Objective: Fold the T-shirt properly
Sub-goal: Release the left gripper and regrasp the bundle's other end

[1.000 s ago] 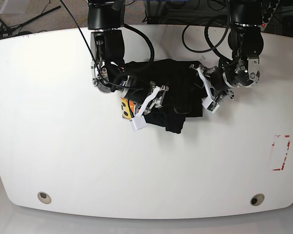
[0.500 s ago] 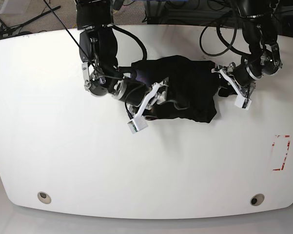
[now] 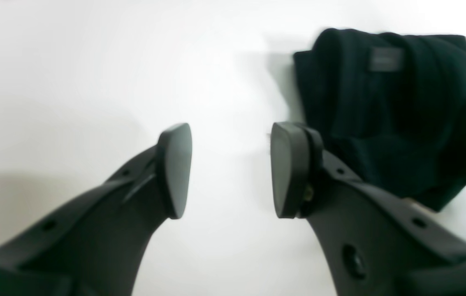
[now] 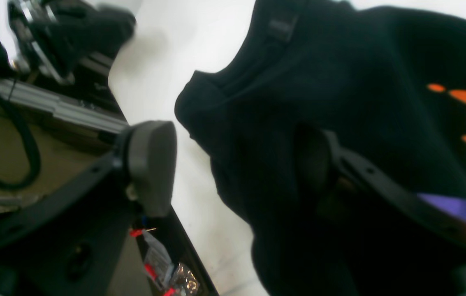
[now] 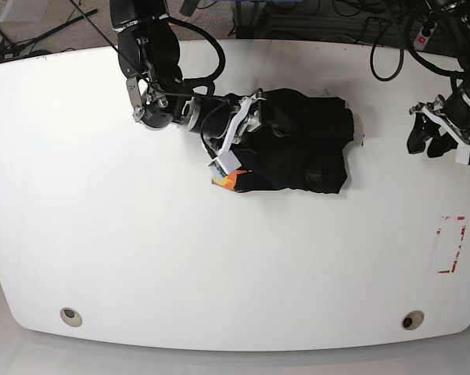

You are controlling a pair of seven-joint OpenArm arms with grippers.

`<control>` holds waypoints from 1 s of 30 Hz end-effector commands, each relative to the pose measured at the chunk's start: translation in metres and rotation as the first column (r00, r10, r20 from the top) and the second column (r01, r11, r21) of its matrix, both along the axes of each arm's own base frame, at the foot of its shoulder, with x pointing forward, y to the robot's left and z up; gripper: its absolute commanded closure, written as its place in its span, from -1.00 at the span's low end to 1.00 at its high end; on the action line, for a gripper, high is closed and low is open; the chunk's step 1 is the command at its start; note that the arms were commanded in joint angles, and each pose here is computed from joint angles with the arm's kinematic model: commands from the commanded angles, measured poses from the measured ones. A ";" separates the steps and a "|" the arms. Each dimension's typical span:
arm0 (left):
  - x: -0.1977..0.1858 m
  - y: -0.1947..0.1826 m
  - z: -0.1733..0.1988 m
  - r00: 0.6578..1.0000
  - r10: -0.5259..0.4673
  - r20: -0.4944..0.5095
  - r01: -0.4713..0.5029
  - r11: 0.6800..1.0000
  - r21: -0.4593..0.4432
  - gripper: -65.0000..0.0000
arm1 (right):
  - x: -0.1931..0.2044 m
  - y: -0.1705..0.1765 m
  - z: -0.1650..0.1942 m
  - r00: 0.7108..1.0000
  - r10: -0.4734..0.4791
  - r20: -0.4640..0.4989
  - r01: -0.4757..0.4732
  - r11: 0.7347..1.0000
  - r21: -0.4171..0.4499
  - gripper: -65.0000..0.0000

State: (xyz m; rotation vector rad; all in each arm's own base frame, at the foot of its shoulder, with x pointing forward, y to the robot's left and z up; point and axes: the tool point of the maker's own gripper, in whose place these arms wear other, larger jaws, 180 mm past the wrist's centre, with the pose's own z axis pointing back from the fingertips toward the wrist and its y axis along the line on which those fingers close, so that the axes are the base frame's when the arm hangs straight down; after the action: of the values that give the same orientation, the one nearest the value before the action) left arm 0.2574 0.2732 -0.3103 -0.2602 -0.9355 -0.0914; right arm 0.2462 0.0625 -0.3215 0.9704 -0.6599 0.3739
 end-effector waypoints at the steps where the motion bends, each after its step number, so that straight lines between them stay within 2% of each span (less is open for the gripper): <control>1: 0.004 0.017 0.022 0.999 -0.037 0.033 0.034 0.996 0.077 0.14 | 0.000 0.016 0.008 0.997 0.042 0.065 -0.040 0.999 -0.024 -0.23; 4: 0.005 0.025 0.029 0.998 -0.053 0.029 0.049 0.992 0.117 0.14 | -0.003 0.034 0.001 0.989 0.084 0.125 -0.069 0.991 -0.119 -0.23; 7: 0.006 0.027 0.032 0.998 -0.061 0.030 0.056 0.990 0.133 0.14 | -0.012 0.052 -0.015 0.977 0.154 0.147 -0.119 0.968 -0.223 -0.23; 11: 0.009 0.012 0.036 0.994 -0.099 0.044 0.092 0.987 0.134 0.14 | -0.017 0.067 -0.016 0.962 0.208 0.178 -0.154 0.949 -0.276 -0.23; 16: 0.019 -0.051 0.030 0.961 -0.274 0.039 0.269 0.957 0.106 0.14 | -0.003 0.049 0.018 0.954 0.144 0.263 -0.085 0.971 -0.223 -0.23; 19: 0.021 -0.092 0.019 0.937 -0.347 0.043 0.345 0.938 0.041 0.14 | 0.024 0.013 0.022 0.966 0.028 0.257 0.022 0.982 -0.187 -0.23; 21: 0.024 -0.114 0.012 0.926 -0.374 0.043 0.373 0.927 0.031 0.14 | 0.045 -0.018 0.023 0.963 -0.064 0.261 0.109 0.981 -0.163 -0.23; 25: 0.016 -0.152 -0.018 0.895 -0.444 -0.034 0.445 0.892 0.077 0.14 | 0.073 -0.048 0.019 0.964 -0.121 0.239 0.159 0.977 -0.144 -0.23; 30: 0.003 -0.189 -0.041 0.858 -0.504 -0.098 0.513 0.850 0.118 0.14 | 0.090 -0.050 0.015 0.970 -0.137 0.200 0.162 0.980 -0.112 -0.23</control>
State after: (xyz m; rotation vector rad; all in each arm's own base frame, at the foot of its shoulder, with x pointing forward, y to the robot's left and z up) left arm 0.2588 0.0960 -0.3513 -0.4080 -0.7598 -0.5932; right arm 0.3247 0.0023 -0.3254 0.6987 -0.8171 0.3776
